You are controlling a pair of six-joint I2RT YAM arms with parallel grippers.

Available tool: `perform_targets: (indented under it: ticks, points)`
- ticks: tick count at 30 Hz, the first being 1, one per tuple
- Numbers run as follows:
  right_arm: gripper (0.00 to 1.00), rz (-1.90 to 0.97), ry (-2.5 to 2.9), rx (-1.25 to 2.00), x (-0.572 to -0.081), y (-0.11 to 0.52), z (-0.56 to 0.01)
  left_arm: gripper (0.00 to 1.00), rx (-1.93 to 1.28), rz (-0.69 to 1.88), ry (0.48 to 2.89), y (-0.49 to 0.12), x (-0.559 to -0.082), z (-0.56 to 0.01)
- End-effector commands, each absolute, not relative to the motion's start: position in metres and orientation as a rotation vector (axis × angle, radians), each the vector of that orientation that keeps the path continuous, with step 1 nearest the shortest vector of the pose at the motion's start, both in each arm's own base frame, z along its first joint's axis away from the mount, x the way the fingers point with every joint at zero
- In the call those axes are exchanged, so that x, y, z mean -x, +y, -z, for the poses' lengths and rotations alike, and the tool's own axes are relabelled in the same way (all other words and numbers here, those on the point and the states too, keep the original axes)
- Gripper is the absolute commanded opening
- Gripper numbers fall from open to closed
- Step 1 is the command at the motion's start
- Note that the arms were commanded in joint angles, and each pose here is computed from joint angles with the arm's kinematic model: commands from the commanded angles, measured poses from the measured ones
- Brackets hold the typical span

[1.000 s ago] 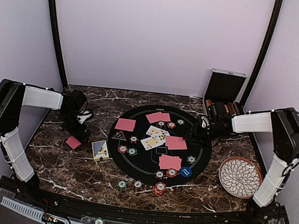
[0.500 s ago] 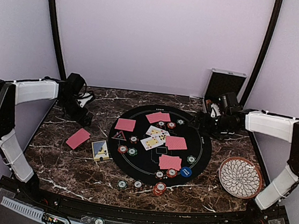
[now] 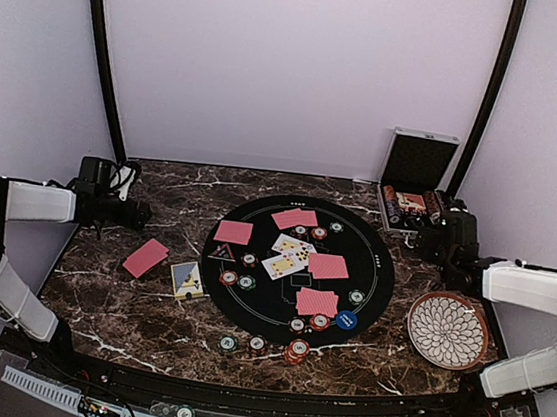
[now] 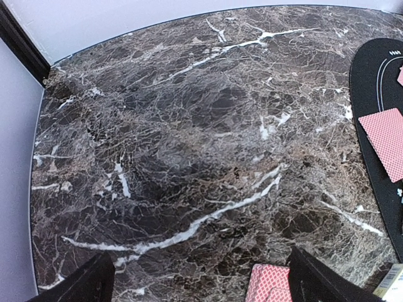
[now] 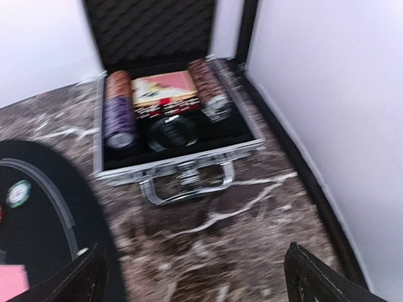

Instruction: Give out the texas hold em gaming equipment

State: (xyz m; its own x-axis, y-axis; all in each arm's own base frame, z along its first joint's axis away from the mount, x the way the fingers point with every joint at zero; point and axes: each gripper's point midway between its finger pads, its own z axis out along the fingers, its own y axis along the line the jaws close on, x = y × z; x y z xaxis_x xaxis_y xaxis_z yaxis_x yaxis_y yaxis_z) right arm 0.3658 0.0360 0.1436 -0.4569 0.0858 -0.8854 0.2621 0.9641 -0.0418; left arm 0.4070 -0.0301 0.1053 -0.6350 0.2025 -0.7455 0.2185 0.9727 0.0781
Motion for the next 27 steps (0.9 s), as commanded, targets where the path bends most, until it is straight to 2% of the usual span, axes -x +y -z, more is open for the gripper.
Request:
perform_targets:
  ticks: [1,8,16,20,27]
  points:
    - [0.98,0.379,1.748,-0.416,-0.364,-0.017,-0.179,0.99,-0.268,0.065,2.015,-0.032,-0.424,-0.14]
    - [0.99,0.352,1.492,-0.418,-0.328,-0.052,-0.177,0.99,-0.233,0.026,1.837,-0.025,-0.413,-0.145]
    - [0.99,0.295,1.496,-0.374,-0.34,-0.053,-0.165,0.99,-0.136,-0.008,1.795,-0.012,-0.4,-0.126]
    - [0.98,0.224,1.546,-0.202,-0.358,-0.029,-0.152,0.99,-0.118,-0.026,1.684,-0.01,-0.383,-0.126]
    - [0.99,0.145,1.622,-0.199,-0.375,-0.035,-0.142,0.99,-0.112,-0.028,1.697,-0.009,-0.388,-0.125]
